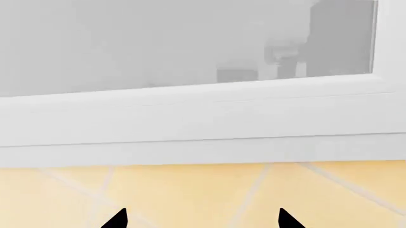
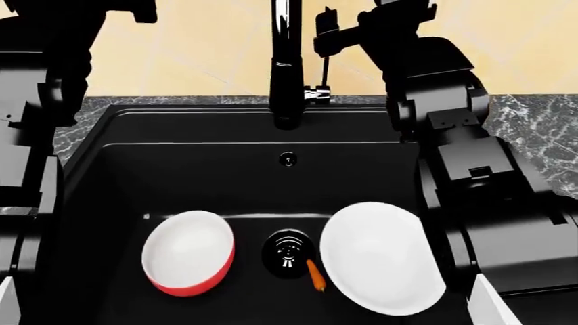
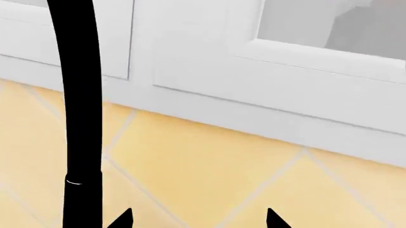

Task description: Pick the bowl and bowl and place them in the sink. Then turn on the water.

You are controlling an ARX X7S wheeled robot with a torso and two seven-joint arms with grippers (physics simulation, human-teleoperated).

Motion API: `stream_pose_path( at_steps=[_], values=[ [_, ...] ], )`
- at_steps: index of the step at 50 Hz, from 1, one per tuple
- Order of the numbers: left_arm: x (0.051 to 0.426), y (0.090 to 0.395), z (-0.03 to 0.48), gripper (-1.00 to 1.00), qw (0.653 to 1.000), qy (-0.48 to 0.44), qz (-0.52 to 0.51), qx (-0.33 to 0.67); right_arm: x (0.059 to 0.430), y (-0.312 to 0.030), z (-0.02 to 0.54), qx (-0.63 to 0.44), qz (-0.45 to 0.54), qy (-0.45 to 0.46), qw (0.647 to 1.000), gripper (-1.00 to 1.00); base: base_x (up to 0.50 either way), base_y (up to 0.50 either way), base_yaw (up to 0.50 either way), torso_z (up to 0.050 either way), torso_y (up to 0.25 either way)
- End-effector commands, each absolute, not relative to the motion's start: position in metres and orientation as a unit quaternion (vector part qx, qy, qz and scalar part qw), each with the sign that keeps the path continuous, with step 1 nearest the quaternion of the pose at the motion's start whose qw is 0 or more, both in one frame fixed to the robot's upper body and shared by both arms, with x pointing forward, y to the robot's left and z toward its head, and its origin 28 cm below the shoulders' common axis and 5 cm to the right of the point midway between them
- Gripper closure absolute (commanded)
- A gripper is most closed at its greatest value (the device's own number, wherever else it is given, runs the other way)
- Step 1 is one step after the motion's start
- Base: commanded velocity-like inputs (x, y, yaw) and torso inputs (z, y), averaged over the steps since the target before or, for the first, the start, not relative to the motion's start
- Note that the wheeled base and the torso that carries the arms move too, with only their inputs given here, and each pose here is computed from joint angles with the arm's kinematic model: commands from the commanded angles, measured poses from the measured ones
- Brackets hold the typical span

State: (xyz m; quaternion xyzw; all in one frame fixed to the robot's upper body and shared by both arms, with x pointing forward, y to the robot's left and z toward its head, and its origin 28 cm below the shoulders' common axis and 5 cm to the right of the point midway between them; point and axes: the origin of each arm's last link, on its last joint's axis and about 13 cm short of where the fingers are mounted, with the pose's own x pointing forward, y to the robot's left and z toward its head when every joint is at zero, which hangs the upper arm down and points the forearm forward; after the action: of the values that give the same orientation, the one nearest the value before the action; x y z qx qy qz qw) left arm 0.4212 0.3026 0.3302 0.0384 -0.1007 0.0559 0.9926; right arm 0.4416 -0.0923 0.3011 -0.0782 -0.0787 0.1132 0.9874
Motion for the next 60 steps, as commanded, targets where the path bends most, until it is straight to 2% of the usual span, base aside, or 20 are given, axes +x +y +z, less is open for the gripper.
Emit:
stream_pose_path(
  at_steps=[1, 37, 60],
  values=[
    [0.4208, 0.3021, 0.33, -1.0, 0.993, -0.095, 0.055, 0.04, 0.4416, -0.0923, 0.2996, -0.07, 0.121, -0.075, 0.987, -1.0, 0.0, 0.0, 0.0, 0.0, -0.148],
    [0.4221, 0.3021, 0.3271, -1.0, 0.993, -0.092, 0.055, 0.042, 0.4413, -0.0924, 0.2996, -0.07, 0.136, -0.067, 0.986, -1.0, 0.0, 0.0, 0.0, 0.0, -0.148],
    [0.4223, 0.302, 0.3286, -1.0, 0.993, -0.094, 0.055, 0.036, 0.4413, -0.0924, 0.2996, -0.068, 0.139, -0.065, 0.986, -1.0, 0.0, 0.0, 0.0, 0.0, -0.033]
  ],
)
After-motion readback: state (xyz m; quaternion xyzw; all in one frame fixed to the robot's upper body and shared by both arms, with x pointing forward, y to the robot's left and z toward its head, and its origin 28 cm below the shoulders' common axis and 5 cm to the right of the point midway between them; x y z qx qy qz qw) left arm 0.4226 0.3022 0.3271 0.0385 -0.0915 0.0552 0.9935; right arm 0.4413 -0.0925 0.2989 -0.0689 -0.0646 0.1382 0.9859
